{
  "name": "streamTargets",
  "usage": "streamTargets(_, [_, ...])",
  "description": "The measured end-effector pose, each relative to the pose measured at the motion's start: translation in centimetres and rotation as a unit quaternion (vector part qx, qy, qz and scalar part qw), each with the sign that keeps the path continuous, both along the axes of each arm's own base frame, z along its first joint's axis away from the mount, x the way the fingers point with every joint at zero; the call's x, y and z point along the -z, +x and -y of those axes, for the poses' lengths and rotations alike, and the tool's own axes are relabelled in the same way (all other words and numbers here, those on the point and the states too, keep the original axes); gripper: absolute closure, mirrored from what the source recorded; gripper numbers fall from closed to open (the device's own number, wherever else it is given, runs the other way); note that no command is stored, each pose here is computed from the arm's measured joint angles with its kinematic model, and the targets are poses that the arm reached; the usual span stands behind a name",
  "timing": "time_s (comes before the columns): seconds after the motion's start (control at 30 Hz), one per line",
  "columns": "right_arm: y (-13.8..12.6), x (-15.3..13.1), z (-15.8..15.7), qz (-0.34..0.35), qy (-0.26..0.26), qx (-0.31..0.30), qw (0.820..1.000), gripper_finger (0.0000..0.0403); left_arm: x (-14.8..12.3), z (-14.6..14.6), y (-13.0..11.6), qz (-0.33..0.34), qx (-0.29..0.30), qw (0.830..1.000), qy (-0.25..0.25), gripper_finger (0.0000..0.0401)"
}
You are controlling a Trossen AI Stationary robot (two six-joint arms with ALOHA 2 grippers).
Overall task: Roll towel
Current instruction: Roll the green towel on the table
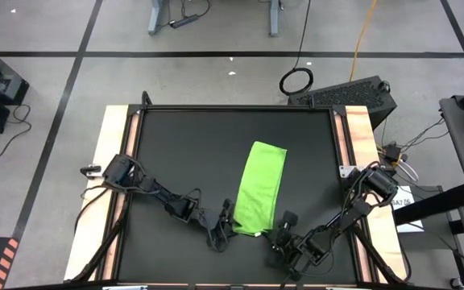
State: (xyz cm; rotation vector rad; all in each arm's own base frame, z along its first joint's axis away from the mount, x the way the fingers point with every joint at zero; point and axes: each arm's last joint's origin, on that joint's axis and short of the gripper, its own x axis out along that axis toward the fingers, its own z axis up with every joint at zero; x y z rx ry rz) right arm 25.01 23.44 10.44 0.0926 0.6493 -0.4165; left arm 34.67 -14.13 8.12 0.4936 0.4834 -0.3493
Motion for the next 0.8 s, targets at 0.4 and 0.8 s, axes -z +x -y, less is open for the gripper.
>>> streamTargets(0.4, [-0.2,0.1,-0.2,-0.009,0.017,-0.001,1.0,0.0403,0.8,1.0,-1.0,-0.053,0.001,0.999,0.006,0.0315])
streamTargets(0.8, [-0.2,0.2,-0.2,-0.019,0.031,-0.004,0.999,0.0402,1.0,1.5,-1.4,-0.064,0.002,0.998,0.011,0.0317])
